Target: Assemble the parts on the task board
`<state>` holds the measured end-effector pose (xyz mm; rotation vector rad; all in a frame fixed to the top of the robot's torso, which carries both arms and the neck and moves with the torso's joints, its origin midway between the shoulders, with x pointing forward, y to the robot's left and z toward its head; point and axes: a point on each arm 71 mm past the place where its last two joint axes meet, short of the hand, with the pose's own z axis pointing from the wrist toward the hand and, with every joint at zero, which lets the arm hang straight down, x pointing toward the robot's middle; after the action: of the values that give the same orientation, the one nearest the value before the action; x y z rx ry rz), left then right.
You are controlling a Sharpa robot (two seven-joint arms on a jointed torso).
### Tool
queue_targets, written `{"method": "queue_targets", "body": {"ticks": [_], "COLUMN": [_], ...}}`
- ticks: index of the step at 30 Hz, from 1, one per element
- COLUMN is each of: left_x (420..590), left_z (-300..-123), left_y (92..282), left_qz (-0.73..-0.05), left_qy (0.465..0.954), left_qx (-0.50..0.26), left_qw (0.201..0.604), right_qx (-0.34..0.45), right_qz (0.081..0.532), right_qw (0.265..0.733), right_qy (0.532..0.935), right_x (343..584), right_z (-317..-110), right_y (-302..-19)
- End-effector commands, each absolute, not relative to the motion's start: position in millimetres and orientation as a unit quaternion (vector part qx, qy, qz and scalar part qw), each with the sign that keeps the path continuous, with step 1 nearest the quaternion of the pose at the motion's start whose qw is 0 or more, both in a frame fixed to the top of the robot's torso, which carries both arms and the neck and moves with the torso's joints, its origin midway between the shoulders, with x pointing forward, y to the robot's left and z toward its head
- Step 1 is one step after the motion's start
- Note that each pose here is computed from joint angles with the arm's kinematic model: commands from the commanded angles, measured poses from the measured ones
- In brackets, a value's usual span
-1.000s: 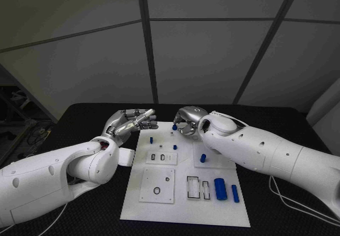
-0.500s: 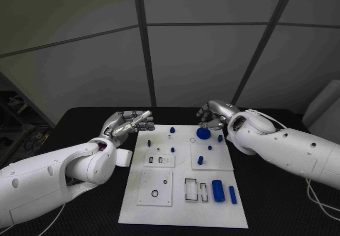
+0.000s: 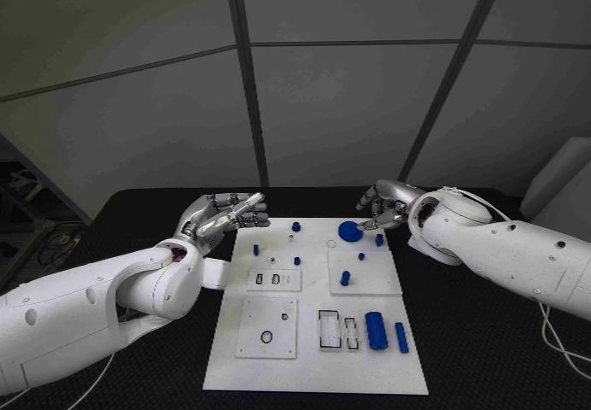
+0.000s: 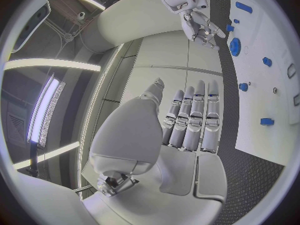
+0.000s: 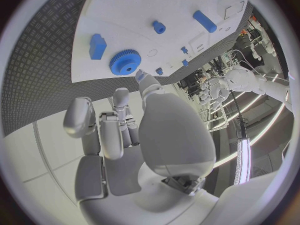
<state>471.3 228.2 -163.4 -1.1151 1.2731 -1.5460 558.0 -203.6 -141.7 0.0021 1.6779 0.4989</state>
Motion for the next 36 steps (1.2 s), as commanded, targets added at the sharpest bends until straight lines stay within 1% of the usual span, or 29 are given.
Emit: {"method": "queue_targets", "body": {"ticks": [1,21,36], "left_x": [471.5,471.9,471.9], "left_z": [-162.6,-163.2,-163.2], "left_y": [226.1,224.2,224.3], "left_qz": [-0.621,-0.621,-0.621], "left_qy": [0.508,0.510,0.510], "left_qx": [-0.437,-0.437,-0.437], "left_qw": [0.407,0.404,0.404], "right_qx": [0.000,0.004,-0.005], "right_qz": [0.213,0.209,0.203], "right_qw": [0.611,0.592,0.587], "right_qy": [0.762,0.779,0.783], "right_x": [559.6,567.0,568.8], "right_z": [-146.9,-154.6,-157.1], "right_y": [-199.2,-189.6,-183.7]}}
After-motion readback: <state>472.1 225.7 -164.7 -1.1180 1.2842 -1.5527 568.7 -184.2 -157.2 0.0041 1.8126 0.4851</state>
